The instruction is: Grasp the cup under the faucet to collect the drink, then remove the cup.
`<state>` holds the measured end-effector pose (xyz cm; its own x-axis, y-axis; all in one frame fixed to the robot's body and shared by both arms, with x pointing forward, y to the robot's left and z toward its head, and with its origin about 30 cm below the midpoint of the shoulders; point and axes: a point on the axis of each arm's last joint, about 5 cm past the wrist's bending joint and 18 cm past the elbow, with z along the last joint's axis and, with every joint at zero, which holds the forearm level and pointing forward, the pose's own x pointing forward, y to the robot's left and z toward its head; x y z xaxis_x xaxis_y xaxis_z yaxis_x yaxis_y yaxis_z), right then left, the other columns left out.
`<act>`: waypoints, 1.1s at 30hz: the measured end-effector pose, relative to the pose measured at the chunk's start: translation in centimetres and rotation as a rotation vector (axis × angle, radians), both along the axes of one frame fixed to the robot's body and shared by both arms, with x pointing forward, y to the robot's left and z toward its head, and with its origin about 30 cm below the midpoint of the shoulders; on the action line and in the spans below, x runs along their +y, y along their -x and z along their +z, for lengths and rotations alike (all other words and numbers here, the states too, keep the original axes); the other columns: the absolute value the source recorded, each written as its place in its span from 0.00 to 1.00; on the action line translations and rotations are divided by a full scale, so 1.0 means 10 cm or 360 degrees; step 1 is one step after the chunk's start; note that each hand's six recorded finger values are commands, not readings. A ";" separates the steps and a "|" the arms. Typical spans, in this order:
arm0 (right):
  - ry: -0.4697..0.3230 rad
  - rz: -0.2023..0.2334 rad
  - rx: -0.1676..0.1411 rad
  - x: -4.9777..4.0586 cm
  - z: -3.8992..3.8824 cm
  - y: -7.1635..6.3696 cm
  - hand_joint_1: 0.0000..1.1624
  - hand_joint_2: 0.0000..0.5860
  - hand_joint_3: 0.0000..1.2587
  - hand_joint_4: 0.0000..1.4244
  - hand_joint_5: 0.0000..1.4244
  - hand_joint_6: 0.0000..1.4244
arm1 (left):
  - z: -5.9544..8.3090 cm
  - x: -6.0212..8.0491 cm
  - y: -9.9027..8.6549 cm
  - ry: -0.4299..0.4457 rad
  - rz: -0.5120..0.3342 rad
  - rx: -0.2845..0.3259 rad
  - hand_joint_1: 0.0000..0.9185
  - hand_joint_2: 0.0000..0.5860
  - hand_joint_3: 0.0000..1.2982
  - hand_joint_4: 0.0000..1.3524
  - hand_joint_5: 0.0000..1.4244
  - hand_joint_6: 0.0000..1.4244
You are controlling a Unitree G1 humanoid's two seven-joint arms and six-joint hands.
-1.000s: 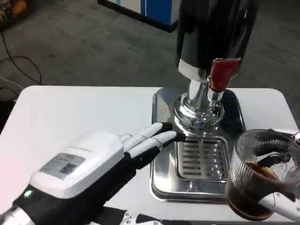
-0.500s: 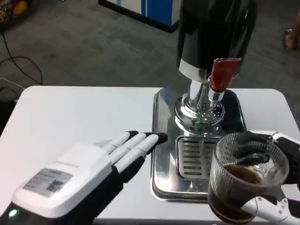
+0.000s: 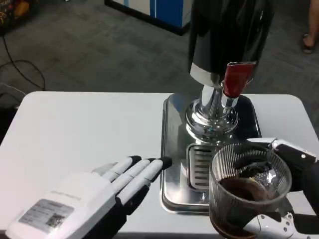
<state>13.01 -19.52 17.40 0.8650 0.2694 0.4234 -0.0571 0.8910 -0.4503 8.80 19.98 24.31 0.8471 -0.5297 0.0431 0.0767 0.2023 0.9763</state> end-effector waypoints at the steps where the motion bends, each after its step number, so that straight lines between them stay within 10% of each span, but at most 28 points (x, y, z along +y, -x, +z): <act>1: 0.0002 0.0003 0.0000 0.001 0.001 0.00 0.71 0.31 0.82 0.87 1.00 1.00 | 0.00 0.00 0.00 0.0000 0.0004 -0.0004 0.00 0.09 0.00 0.00 0.00 0.04; 33: 0.0056 0.0238 -0.0059 0.229 0.049 -0.18 0.69 0.32 0.83 0.88 1.00 1.00 | -0.06 0.11 0.21 -0.0014 0.0211 0.0021 0.00 0.18 0.00 0.00 0.00 0.04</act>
